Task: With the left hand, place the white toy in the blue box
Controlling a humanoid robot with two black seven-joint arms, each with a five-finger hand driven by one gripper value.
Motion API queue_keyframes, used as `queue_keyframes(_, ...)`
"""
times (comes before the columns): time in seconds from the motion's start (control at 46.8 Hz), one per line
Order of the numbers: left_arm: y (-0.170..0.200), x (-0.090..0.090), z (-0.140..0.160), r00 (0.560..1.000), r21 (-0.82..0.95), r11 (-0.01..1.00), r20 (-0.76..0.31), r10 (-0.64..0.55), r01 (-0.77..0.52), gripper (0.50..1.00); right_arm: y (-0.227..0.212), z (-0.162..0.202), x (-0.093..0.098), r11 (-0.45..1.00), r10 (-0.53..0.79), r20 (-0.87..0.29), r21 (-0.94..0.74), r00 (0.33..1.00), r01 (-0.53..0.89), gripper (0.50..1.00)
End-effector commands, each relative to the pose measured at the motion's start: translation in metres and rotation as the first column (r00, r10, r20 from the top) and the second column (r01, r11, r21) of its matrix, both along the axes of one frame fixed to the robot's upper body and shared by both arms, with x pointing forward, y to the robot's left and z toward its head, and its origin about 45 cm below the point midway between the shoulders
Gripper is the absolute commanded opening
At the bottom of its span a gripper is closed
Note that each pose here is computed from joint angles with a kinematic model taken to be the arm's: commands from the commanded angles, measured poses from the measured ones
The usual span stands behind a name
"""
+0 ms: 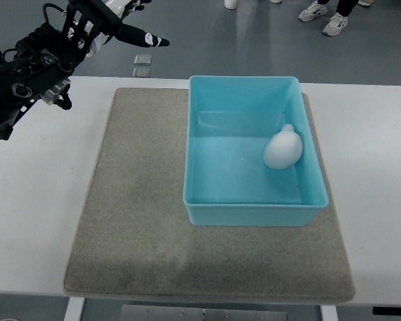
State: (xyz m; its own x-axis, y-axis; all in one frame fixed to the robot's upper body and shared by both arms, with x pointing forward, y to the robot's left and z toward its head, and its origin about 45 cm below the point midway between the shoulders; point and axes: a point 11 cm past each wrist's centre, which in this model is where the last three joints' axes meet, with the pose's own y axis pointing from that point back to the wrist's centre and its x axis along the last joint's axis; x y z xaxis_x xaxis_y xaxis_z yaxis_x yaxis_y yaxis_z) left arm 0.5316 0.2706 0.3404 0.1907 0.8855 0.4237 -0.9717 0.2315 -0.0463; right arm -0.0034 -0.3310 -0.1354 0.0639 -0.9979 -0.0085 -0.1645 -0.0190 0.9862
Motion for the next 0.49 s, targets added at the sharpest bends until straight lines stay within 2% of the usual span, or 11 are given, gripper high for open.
queue_keyframes(0.0, 0.01, 0.004, 0.001, 0.998, -0.144, 0.987, -0.026, 0.064, -0.067, 0.992, 0.0, 0.0, 0.0, 1.0, 0.0, 0.0, 0.0, 1.0, 0.0, 0.936)
queue_keyframes(0.299, 0.041, 0.01, -0.003, 0.972, -0.516, 0.824, -0.124, 0.197, -0.233, 0.992, 0.0, 0.0, 0.0, 1.0, 0.0, 0.0, 0.0, 1.0, 0.0, 0.936)
queue_keyframes(0.47, 0.037, 0.012, -0.008, 0.976, -0.651, 0.727, -0.155, 0.153, -0.217, 0.992, 0.0, 0.0, 0.0, 1.0, 0.0, 0.0, 0.0, 1.0, 0.0, 0.936)
